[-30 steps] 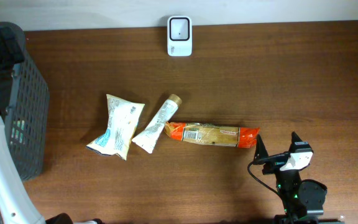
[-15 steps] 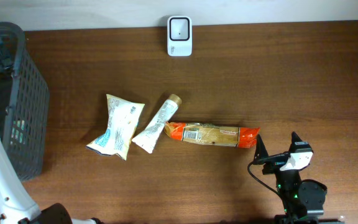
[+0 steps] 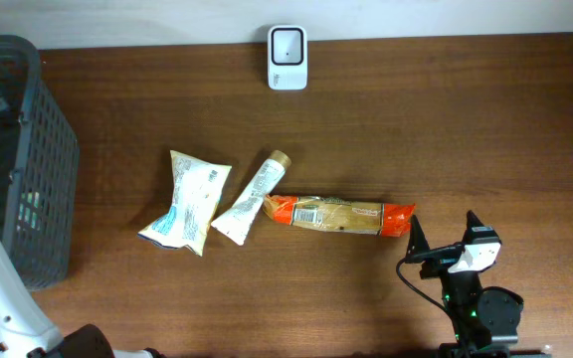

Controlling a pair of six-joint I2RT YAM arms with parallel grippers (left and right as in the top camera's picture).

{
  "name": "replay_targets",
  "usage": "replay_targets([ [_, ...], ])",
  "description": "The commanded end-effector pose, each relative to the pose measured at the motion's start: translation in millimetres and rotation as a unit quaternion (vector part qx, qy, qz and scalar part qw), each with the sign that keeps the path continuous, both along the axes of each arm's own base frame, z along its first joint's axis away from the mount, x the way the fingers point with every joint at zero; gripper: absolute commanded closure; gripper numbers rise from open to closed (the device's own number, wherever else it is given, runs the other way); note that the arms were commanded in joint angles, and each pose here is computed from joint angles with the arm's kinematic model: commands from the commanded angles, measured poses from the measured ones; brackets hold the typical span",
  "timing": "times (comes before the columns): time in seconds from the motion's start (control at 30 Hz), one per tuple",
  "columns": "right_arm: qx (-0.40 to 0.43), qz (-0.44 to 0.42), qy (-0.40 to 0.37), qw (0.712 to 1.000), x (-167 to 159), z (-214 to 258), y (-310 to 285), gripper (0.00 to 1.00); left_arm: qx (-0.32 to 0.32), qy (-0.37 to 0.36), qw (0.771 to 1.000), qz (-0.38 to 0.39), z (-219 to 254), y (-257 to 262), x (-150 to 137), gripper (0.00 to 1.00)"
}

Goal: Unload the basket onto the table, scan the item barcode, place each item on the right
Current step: 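Reach the left gripper into the basket and grasp the green-white packet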

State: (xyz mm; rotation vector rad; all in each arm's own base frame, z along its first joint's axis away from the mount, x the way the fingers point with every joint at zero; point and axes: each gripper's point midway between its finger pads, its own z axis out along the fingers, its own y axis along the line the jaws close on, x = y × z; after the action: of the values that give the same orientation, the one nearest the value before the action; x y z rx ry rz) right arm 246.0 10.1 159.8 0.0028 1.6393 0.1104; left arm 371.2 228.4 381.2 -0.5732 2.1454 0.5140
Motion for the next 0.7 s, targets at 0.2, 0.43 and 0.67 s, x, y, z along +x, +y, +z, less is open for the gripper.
replay_targets([
  [0.2, -0.002, -0.001, 0.002, 1.000, -0.1, -2.3, -1.1, 0.01, -0.035, 0.061, 0.997, 0.035, -50.8, 38.2, 1.2, 0.00],
  [0.43, -0.002, -0.001, 0.002, 1.000, -0.1, -2.3, -1.1, 0.01, -0.159, 0.164, 0.972, -0.048, -149.8, 48.7, -0.6, 0.02],
  [0.67, -0.002, -0.002, 0.002, 1.000, -0.1, -2.3, -1.2, 0.01, -0.227, 0.261, 0.935, -0.083, -233.6, 53.7, -10.6, 0.04],
])
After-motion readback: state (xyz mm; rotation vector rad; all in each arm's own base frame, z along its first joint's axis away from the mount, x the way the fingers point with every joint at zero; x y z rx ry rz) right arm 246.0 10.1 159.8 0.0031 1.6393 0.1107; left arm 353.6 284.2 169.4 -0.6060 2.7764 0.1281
